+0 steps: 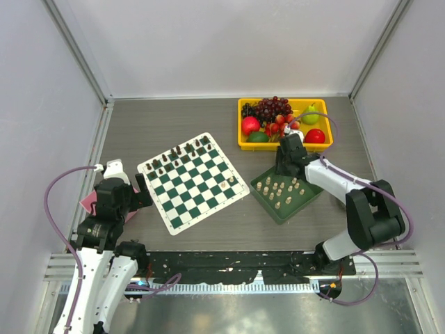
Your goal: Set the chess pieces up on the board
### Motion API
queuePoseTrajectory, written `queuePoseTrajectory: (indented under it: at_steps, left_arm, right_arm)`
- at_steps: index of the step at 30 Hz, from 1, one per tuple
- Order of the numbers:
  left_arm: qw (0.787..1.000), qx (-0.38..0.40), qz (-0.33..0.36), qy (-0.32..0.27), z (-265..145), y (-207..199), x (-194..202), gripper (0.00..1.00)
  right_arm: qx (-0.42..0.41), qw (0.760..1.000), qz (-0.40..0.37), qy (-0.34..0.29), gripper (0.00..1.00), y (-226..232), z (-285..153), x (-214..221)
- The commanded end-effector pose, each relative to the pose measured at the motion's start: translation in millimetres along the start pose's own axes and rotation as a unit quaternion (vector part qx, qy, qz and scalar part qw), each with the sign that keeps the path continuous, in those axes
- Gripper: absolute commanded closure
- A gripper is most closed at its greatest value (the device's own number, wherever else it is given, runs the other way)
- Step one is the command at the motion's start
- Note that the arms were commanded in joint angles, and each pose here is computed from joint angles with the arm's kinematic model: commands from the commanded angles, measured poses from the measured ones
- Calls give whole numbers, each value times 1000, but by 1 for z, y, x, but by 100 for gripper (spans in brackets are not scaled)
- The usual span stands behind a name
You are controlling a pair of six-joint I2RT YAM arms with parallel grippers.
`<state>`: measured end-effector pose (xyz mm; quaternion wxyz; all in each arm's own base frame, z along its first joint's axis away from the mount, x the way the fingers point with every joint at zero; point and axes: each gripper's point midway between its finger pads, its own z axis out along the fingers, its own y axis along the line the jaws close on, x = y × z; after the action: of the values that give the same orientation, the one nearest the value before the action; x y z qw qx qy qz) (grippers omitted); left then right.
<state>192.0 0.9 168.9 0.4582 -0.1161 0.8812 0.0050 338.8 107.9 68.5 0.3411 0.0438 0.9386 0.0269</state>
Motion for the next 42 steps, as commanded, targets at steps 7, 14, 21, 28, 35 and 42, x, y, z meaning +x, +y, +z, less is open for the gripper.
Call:
queuePoseTrajectory:
  at_steps: [7, 14, 21, 28, 35, 42]
  left_arm:
    - [1000, 3, -7, -29, -3, -2, -18, 1]
    - [1000, 3, -6, -28, -2, -2, -18, 1]
    - [1000, 3, -6, -27, -2, -2, -18, 1]
    - [1000, 3, -6, -26, -2, -3, -17, 1]
    - [1000, 4, -6, -28, -2, -3, -18, 1]
    - [1000, 5, -7, -28, -2, -3, -18, 1]
  right_arm:
    - [2, 1000, -5, -10, 63, 1, 24, -16]
    - [9, 1000, -11, -8, 64, 0, 30, -16]
    - [12, 1000, -13, -15, 65, 1, 32, -22]
    - [21, 1000, -17, -13, 73, -3, 32, -20]
    - [18, 1000, -16, -17, 78, -2, 29, -23]
    - [4, 999, -14, -29, 83, 1, 8, -32]
